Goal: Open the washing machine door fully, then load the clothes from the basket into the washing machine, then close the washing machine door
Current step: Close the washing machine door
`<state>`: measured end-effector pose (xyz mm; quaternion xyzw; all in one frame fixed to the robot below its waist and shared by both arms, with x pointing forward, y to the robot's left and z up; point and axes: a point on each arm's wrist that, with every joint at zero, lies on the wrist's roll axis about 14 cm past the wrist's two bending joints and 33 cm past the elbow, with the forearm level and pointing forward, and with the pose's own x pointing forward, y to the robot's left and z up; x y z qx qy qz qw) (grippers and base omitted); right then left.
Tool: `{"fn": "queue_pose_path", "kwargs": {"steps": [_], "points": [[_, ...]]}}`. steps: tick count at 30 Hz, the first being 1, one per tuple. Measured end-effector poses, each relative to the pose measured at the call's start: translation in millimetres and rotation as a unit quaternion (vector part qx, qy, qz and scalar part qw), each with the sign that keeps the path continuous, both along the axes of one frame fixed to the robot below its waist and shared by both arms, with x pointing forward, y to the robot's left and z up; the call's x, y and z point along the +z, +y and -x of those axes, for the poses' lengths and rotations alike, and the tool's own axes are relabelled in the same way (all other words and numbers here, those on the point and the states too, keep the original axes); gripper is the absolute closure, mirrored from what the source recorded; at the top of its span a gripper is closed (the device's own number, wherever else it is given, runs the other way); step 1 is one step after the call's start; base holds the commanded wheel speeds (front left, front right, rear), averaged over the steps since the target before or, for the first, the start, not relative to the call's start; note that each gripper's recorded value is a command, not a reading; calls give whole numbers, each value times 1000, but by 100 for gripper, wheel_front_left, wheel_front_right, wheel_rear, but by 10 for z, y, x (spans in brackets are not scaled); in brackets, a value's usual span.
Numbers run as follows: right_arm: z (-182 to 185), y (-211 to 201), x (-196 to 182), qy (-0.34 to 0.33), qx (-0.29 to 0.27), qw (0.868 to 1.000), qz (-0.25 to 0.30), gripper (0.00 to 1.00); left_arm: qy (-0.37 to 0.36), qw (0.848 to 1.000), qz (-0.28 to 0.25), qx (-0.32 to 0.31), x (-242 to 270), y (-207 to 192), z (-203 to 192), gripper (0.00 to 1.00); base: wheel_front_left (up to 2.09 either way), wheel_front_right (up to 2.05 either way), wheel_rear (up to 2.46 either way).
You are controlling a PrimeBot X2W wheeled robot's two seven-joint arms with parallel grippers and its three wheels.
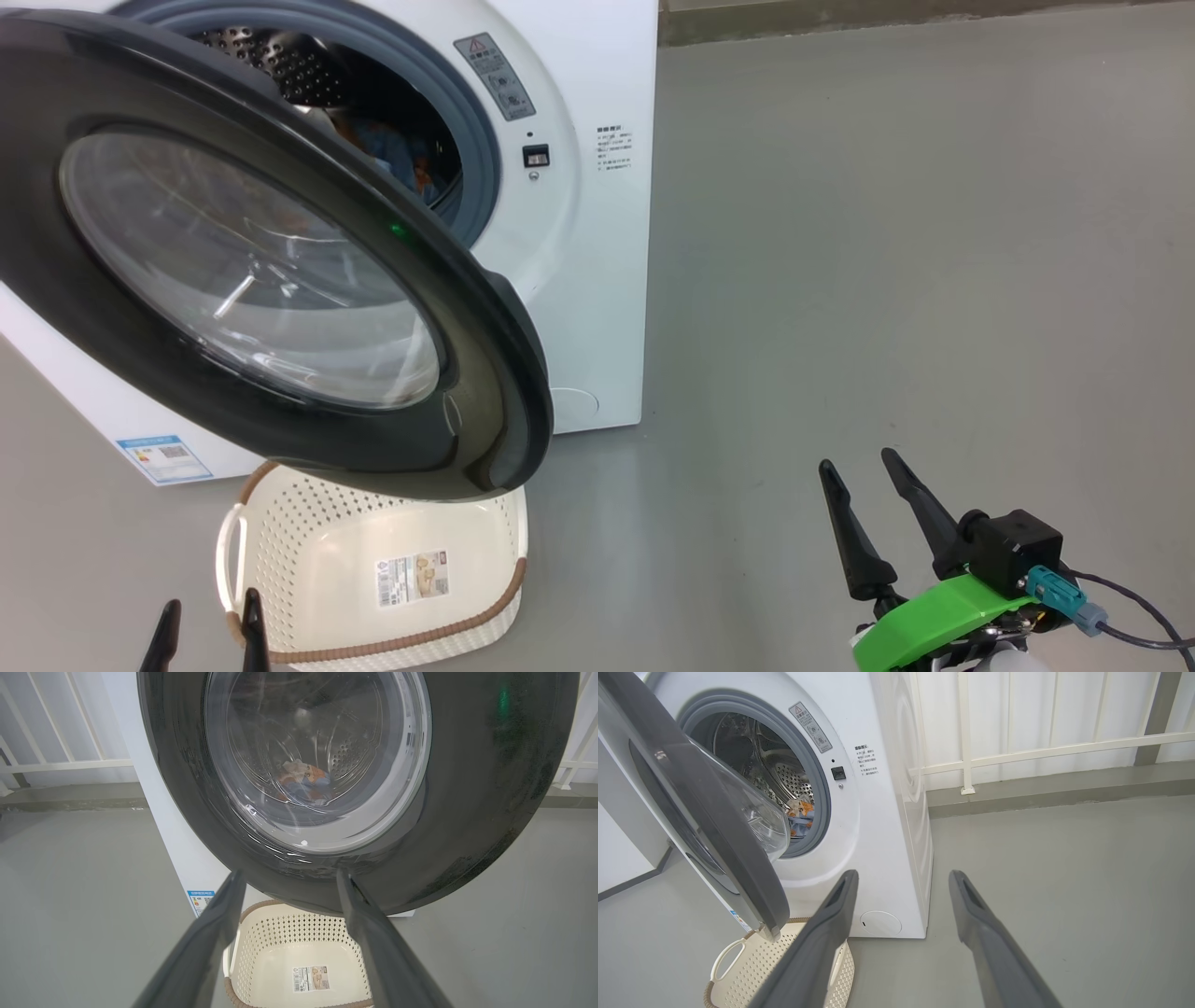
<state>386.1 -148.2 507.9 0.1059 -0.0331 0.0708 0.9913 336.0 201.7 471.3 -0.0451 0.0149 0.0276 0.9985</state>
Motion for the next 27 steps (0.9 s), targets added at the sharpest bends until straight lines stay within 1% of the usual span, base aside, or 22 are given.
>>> {"fn": "queue_pose_path", "kwargs": {"steps": [14,15,16,17,23,27], "points": [[-7,18,-5,1,3,1000,0,0,4,1000,3,3,-27,-9,15,0,0,0,0],[-8,19,-8,1,3,1000,0,4,5,1000,3,5,-28,-6,15,0,0,0,0],[-7,21,-8,1,3,1000,0,38,5,1000,3,6,-28,-4,16,0,0,0,0],[-7,25,-10,2,4,1000,0,100,4,1000,4,6,-26,-2,17,0,0,0,0],[-4,22,45,-6,3,1000,-2,100,4,1000,11,9,-26,5,28,0,0,0,0],[-31,-26,335,-49,-5,998,-34,100,3,1000,13,10,-25,8,33,0,0,0,0]]}}
